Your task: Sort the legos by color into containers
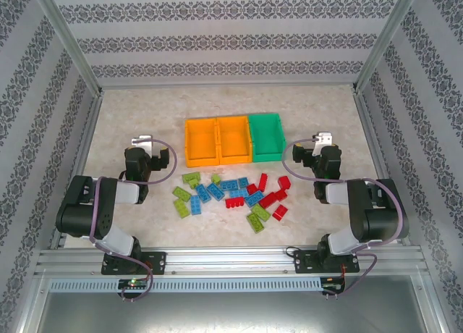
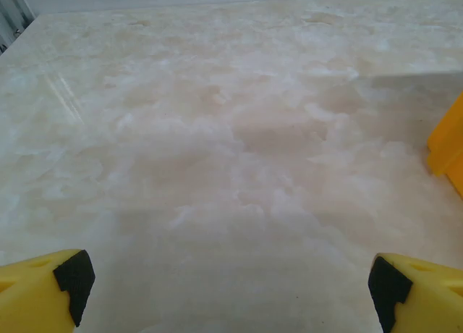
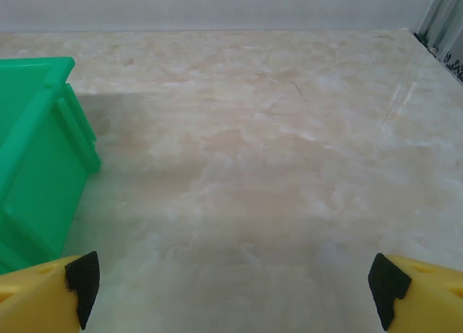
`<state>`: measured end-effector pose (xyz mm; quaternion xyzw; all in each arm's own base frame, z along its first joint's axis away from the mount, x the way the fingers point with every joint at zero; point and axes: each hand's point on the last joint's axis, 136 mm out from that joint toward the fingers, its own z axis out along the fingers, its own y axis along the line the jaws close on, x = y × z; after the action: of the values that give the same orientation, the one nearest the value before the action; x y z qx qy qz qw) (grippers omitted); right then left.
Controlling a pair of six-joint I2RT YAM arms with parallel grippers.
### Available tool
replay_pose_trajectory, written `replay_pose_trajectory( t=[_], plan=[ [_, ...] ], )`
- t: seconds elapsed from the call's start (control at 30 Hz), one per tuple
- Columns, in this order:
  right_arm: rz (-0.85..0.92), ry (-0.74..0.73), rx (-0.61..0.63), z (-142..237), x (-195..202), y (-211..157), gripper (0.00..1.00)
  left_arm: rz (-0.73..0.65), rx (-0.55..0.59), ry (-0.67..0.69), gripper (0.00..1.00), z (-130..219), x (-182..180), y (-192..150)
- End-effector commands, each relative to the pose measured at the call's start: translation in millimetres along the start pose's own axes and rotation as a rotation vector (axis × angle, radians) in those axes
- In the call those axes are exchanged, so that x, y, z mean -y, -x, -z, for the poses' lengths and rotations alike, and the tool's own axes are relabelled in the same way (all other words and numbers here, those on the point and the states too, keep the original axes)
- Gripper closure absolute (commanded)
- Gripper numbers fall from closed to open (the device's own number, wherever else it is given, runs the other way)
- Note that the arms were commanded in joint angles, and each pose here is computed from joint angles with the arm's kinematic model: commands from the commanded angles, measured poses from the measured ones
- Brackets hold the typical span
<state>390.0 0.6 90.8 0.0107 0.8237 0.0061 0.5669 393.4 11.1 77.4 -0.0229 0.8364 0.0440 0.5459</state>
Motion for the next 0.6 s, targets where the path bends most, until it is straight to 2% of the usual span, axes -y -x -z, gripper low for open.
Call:
replay_pose_trajectory(
  t=[0.0,0.57],
  plan=[
    [0.004,0.012,0.047,-2.0,-3.9,16.5,0.02,0.011,0.019,-0.008,0.01,-2.0,-1.0,7.8],
    [0.001,0.014,0.046,-2.5,-3.6,16.9,0.02,0.011,0.019,-0.009,0.01,-1.9,-0.9,7.9]
  ],
)
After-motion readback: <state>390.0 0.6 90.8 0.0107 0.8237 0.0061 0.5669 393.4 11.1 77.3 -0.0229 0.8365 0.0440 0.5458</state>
